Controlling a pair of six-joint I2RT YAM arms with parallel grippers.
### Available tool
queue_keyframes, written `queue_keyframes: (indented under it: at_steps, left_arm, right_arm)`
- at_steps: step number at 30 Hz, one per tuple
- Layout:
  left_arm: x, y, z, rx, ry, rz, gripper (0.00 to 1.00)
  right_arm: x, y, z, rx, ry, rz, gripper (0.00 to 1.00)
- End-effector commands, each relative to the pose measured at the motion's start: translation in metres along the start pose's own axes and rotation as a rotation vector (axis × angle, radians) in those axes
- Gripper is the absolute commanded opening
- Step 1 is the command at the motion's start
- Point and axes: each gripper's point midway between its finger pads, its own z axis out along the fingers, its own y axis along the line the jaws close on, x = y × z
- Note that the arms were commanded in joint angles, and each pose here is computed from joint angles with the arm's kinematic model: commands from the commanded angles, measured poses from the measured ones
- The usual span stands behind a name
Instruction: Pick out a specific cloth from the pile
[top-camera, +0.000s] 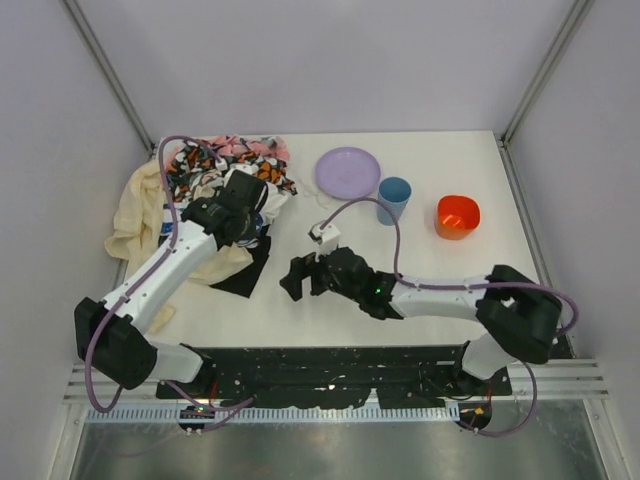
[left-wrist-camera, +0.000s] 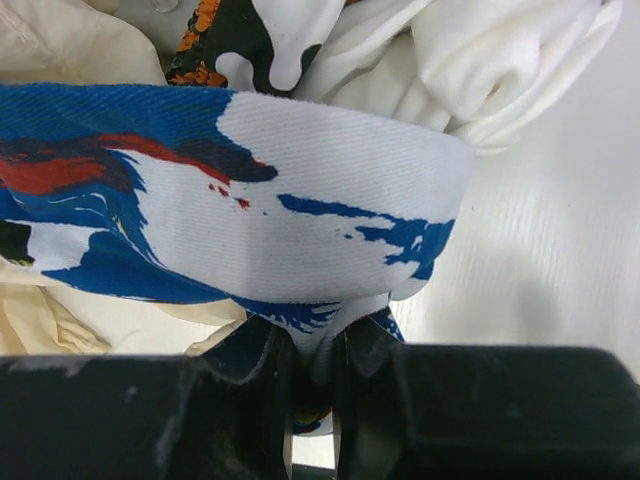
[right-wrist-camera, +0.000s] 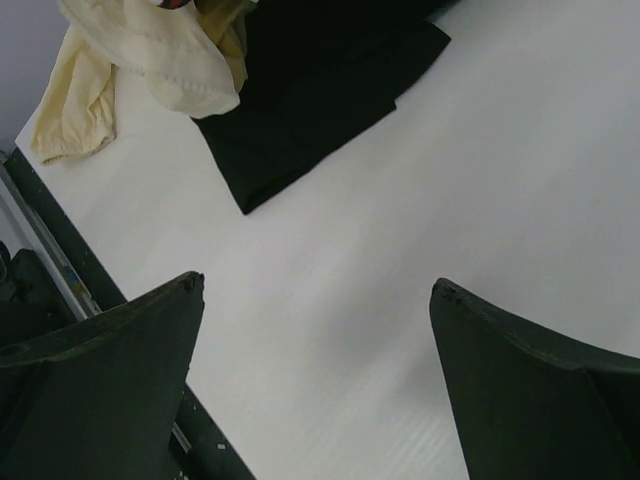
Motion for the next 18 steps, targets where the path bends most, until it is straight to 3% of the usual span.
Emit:
queue_keyframes:
  at_steps: [1, 8, 13, 18]
  left_arm:
    - [-0.045, 0.003, -0.032, 0.049, -0.148, -0.061, 0.13]
    - [-0.047, 0.012, -0.038, 0.052, -0.164, -0.08, 0.12]
    - [-0.048, 0.019, -0.04, 0.033, -0.166, -0.077, 0.12]
    - [-0.047, 0.016, -0.04, 0.054, -0.156, -0.075, 0.12]
  right_arm:
    - [-0.046, 0.027, 0.05, -0.012, -0.186, 0.055, 0.98]
    - [-0.049, 0.024, 0.11, 0.032, -0.248, 0.094, 0.97]
    - [-0.028, 0.022, 0.156, 0.033, -0.179, 0.083, 0.96]
    - [-0.013, 0.009, 0.184, 0.06, -0.166, 0.176, 0.93]
